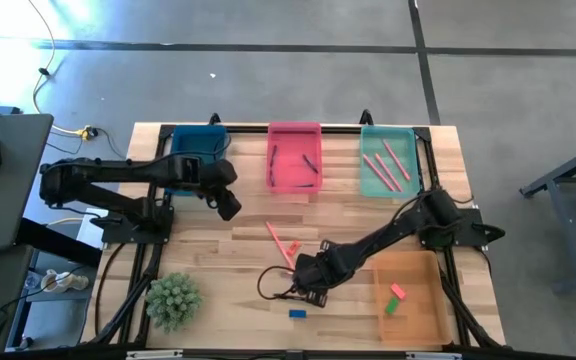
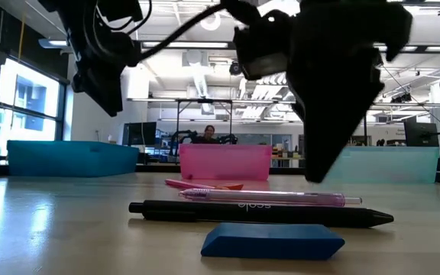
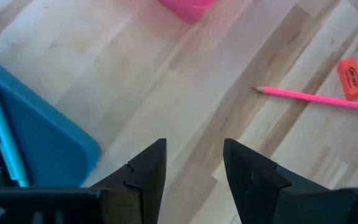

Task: Sort crayons/erasers/pens/pencils in bins
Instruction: Put the purple pen into the blue bin

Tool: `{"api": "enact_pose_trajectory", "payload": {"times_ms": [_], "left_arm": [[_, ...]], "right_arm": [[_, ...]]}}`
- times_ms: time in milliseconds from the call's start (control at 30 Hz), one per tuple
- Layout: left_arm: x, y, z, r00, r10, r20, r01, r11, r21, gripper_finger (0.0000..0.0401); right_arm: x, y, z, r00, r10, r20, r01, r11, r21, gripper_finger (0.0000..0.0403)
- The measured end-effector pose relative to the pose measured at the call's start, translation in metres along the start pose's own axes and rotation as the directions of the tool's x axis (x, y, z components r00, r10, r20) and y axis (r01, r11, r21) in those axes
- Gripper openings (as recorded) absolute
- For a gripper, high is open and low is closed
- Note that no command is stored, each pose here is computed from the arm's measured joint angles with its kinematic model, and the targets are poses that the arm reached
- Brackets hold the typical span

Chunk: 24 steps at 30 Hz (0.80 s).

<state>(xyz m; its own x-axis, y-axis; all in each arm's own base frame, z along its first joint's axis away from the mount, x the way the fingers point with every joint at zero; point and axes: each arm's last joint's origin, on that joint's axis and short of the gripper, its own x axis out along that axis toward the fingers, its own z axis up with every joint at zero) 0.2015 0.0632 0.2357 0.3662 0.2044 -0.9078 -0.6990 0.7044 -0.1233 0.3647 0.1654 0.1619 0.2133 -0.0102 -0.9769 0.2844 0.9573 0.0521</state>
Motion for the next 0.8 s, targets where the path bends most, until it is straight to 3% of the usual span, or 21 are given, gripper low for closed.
{"api": "enact_pose_trajectory", "payload": {"times_ms": [333,800], "left_arm": [[-0.002,-0.015,-0.009,0.999,-0.033,-0.012,0.033,0.999,0.027,0.0149],[-0.003,-0.024,-0.015,0.998,-0.053,-0.02,0.055,0.996,0.072,0.0149]], "right_arm": [[0.021,0.003,-0.004,0.999,-0.034,-0.042,0.035,0.999,0.036,0.0173],[0.035,0.004,-0.006,0.996,-0.04,-0.079,0.044,0.998,0.054,0.0065]]}}
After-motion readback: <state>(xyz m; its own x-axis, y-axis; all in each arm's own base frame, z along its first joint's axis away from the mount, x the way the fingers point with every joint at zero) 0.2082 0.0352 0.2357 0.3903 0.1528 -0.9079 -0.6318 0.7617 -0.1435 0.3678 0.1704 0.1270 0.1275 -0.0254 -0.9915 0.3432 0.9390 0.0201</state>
